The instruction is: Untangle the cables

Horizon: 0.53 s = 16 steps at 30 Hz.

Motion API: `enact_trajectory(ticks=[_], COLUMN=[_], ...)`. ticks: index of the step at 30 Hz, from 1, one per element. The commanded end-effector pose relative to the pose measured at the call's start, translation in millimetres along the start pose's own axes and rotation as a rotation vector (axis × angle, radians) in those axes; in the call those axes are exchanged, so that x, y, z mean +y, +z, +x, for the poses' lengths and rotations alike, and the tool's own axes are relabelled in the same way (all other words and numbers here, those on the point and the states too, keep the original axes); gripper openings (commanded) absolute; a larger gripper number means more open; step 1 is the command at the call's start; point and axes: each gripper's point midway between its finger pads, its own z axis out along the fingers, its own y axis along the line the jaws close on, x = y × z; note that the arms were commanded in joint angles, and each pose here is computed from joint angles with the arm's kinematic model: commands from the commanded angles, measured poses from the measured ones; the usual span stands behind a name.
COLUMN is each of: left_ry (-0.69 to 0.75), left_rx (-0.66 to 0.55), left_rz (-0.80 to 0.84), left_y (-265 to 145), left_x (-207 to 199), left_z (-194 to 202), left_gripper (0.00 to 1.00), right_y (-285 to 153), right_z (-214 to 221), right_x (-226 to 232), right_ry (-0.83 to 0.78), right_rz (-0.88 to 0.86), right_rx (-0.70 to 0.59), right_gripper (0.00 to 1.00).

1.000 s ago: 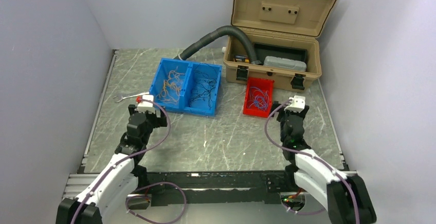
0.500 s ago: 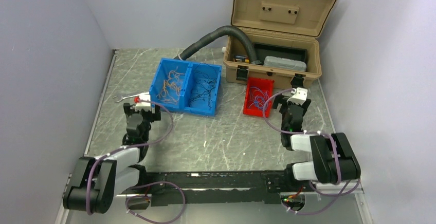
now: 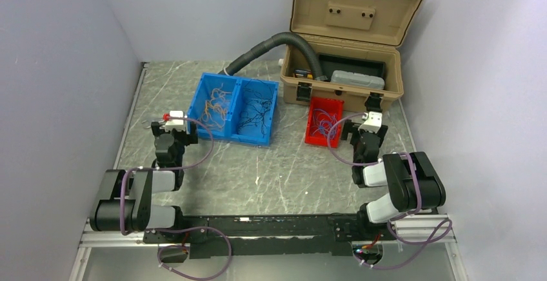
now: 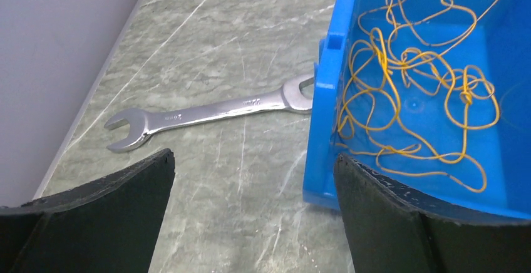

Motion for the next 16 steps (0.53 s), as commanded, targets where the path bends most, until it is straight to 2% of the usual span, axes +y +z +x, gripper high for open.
enact_trajectory(ticks=[1, 3, 5, 16], left_ry=[-0.023, -0.029, -0.021, -0.023], left_rx=[-0.101, -0.058, -0.089, -0.078], left_rz=[0.023, 0.04, 0.034, 0.046], left_y=[10.7, 10.1, 10.8, 11.2], left_x=[-3.2, -6.5, -5.3, -7.6], left_z=[-31.7, -25.4, -29.6, -27.7], left_gripper=[0.99, 0.99, 0.99, 0.99], right_y=[8.8, 8.5, 8.9, 8.7], right_z=[-26.7, -25.5, -26.9, -25.8], right_x=[3.0, 2.4, 2.6, 2.7], right_ry=[0.028, 0.026, 0.028, 0.027], right_rz=[-0.014, -0.013, -0.013, -0.014], right_rx=[-0.082, -0.076, -0.081, -0.078], right_gripper=[1.0, 1.0, 1.0, 1.0])
